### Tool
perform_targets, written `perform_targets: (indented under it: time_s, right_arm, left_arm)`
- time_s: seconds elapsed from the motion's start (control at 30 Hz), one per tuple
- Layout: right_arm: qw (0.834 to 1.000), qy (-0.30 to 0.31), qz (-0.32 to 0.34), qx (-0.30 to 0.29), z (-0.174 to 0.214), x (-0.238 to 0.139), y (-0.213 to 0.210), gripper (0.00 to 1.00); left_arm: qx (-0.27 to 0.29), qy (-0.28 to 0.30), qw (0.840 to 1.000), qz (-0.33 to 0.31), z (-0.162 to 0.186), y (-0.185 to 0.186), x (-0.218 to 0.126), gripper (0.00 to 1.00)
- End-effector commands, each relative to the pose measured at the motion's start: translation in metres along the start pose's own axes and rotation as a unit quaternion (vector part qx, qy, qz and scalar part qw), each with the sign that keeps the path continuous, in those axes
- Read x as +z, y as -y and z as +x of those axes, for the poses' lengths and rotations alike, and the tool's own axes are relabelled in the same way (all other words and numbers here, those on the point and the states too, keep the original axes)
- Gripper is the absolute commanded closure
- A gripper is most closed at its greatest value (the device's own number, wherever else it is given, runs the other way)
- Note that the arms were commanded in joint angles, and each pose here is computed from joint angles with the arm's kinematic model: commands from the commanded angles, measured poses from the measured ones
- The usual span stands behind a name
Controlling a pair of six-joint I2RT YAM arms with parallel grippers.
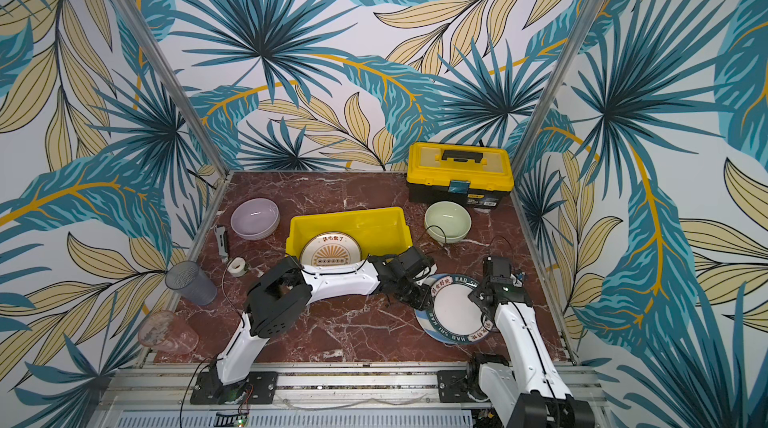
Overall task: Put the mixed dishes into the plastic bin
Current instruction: 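Grip the teal-rimmed plate rim with the left gripper while the right gripper pins it, then tilt the teal-rimmed plate up off the striped plate with the left gripper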
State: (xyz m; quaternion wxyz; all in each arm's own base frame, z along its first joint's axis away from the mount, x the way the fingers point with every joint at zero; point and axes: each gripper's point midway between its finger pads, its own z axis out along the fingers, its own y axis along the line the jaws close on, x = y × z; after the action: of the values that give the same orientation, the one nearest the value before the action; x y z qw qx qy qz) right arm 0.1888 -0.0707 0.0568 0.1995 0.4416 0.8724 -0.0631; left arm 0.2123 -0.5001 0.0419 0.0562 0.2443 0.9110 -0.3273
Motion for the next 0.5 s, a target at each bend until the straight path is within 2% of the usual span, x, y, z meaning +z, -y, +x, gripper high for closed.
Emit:
perform_targets:
  time_s: [0.0,0.2,0.47]
  right_arm:
    - [1.0,-0.017,-0.008,0.012,0.012,0.009,-0.001,0.25]
    - [0.999,-0.031,-0.026,0.016,0.02,0.014,-0.006,0.27]
    - [0.994,-0.022,-0.11,0.016,0.019,0.003,-0.029,0.34]
  left_arm:
    - [-0.005,-0.013,1.0,-0.014,0.008,-0.016,0.008,0.71]
    - [-0.006,-0.016,1.0,-0.014,0.009,-0.017,0.011,0.73]
    - [-0.007,-0.019,1.0,-0.017,0.012,-0.017,0.014,0.76]
